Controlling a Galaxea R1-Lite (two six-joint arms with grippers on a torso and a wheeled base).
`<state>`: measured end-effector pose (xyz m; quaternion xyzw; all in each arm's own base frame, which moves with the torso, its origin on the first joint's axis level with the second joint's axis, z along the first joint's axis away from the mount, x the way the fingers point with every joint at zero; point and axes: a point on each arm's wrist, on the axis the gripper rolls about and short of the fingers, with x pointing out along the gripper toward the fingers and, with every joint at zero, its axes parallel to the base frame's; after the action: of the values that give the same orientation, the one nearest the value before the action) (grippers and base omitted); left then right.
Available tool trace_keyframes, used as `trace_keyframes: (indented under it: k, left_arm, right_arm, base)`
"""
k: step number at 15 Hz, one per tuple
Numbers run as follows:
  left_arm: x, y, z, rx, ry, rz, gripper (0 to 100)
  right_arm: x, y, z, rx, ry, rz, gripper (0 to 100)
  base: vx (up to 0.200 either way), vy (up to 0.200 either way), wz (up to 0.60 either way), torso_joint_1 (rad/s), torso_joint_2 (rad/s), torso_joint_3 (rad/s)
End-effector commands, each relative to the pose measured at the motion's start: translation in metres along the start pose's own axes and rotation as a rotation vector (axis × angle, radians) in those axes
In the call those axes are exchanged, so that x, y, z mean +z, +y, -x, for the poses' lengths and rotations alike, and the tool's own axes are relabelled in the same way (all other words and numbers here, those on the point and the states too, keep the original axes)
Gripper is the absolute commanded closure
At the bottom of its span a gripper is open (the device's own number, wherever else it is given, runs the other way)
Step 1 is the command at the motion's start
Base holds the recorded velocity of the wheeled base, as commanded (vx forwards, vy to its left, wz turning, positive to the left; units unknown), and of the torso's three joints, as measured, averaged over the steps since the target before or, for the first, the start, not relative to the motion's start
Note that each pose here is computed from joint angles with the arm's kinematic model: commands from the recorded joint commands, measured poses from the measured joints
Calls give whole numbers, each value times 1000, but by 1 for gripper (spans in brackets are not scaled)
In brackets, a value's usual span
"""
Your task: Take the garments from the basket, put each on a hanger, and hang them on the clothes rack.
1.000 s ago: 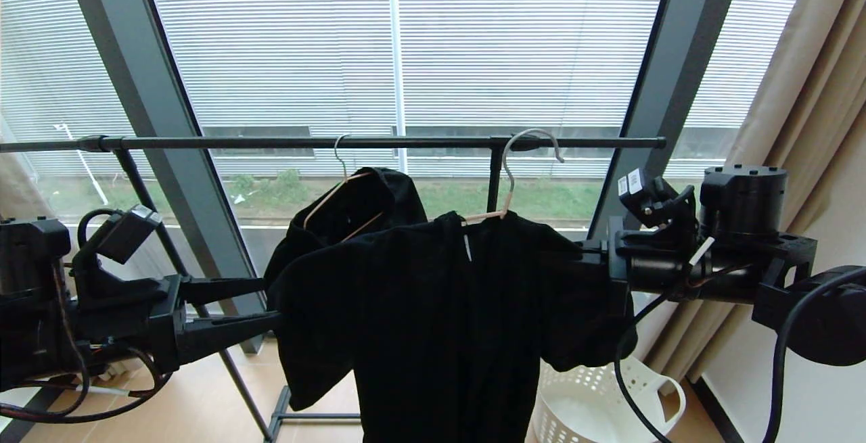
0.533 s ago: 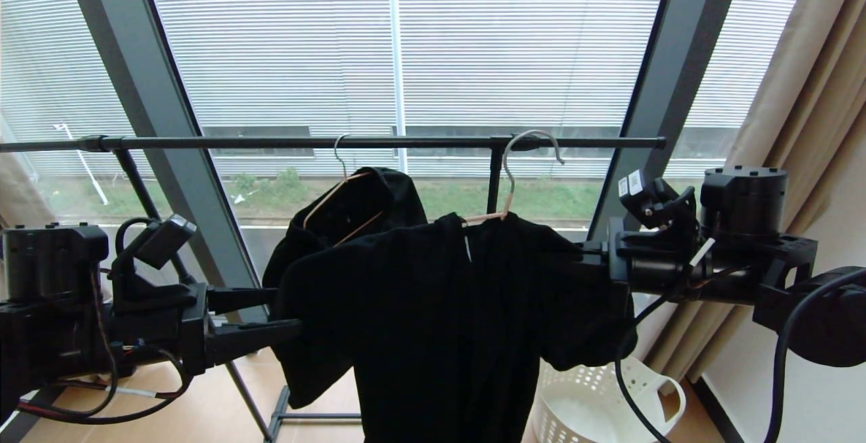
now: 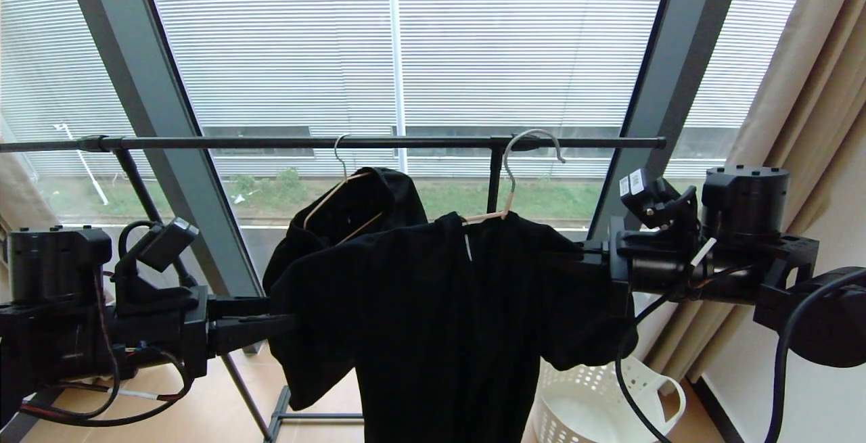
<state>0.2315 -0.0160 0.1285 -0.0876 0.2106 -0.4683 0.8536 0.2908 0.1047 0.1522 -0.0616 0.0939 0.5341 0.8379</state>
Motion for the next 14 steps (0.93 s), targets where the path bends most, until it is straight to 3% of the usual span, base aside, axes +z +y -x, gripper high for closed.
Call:
trace_keyframes:
  k: [1, 7, 14]
  left_arm:
    - [1, 0, 0, 2, -2, -2, 100]
    - [2, 7, 11, 49, -26, -9, 100]
    - [1, 5, 17, 68, -42, -21, 100]
  right_arm:
    - [0, 0, 0, -1, -7, 7, 100]
    - [0, -5, 2, -19, -14, 11, 100]
    - [-1, -25, 20, -78, -30, 6, 100]
  base:
    - [0, 0, 0, 0, 0, 0]
    - [0, 0, 0, 0, 0, 0]
    - [0, 0, 0, 0, 0, 0]
